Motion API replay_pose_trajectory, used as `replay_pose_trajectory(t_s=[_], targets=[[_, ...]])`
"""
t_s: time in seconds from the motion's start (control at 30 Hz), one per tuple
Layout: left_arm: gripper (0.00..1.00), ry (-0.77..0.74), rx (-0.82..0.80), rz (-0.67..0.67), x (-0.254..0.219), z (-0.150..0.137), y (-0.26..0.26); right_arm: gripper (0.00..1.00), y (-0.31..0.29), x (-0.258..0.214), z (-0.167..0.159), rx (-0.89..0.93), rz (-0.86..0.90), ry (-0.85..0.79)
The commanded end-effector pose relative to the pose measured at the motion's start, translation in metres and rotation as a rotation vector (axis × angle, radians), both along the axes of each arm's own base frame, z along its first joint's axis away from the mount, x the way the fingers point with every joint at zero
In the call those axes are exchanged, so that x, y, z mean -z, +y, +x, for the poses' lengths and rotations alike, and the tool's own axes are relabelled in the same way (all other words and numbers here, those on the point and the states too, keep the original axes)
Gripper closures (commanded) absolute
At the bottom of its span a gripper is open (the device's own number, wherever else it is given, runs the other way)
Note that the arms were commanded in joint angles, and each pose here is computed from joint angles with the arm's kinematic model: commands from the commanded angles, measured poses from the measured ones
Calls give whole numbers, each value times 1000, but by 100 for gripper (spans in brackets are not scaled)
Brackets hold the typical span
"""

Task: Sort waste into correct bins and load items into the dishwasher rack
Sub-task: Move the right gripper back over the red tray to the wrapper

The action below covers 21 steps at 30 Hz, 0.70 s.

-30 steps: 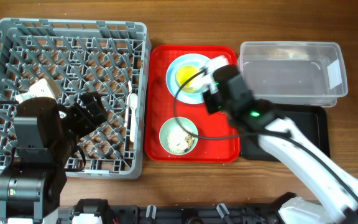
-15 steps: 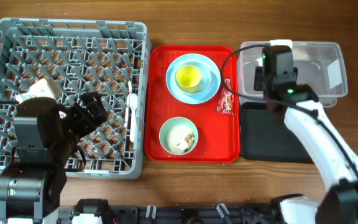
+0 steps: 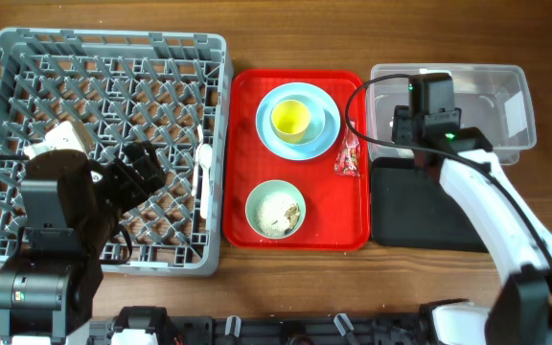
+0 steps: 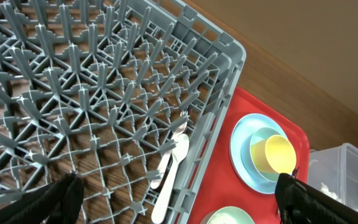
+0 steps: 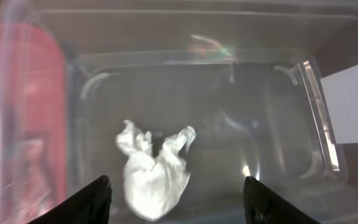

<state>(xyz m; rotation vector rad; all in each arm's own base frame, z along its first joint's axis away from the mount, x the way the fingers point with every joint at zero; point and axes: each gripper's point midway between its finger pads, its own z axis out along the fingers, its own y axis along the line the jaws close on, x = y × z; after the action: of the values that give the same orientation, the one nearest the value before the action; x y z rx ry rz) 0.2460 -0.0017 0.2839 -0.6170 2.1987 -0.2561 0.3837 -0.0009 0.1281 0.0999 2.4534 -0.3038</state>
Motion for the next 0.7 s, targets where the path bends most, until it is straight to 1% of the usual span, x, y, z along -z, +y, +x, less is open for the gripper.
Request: replay_pose_trajectory(t_s=[0.0,0.07,0.13,0.17,0.23,0.27,0.3,0.37,0.53,0.63,0.67], targets=[[0,-18,-10,-10,-6,0,1,32,50,-67,-5,-176,247,-153],[0,-18,-10,-11,-6,0,1,32,77,-85,-22,-236,427,-162],[0,-18,-10,-11,-6,0,1,35,93,-90,-36,-259,536,-135],[0,-18,-10,-11,-6,0,1,37,100,-91,-43,-277,571,-113],[0,-18,-10,-11,-6,0,1,52,114,-85,-55,-318,607,-55],[0,-18,-10,-10,-6,0,1,62,121,-78,-61,-332,611,-18],[0,-18,-10,-11,-6,0,1,69,126,-73,-65,-338,611,3],[0,-18,-10,-11,-6,0,1,75,137,-59,-72,-355,590,48],[0,-18,-10,-10,-6,0,1,75,149,-22,-82,-277,465,114],[0,-18,-10,-11,-6,0,1,75,163,-7,-92,-293,427,156],[0,-18,-10,-11,-6,0,1,74,170,-3,-95,-310,430,176]])
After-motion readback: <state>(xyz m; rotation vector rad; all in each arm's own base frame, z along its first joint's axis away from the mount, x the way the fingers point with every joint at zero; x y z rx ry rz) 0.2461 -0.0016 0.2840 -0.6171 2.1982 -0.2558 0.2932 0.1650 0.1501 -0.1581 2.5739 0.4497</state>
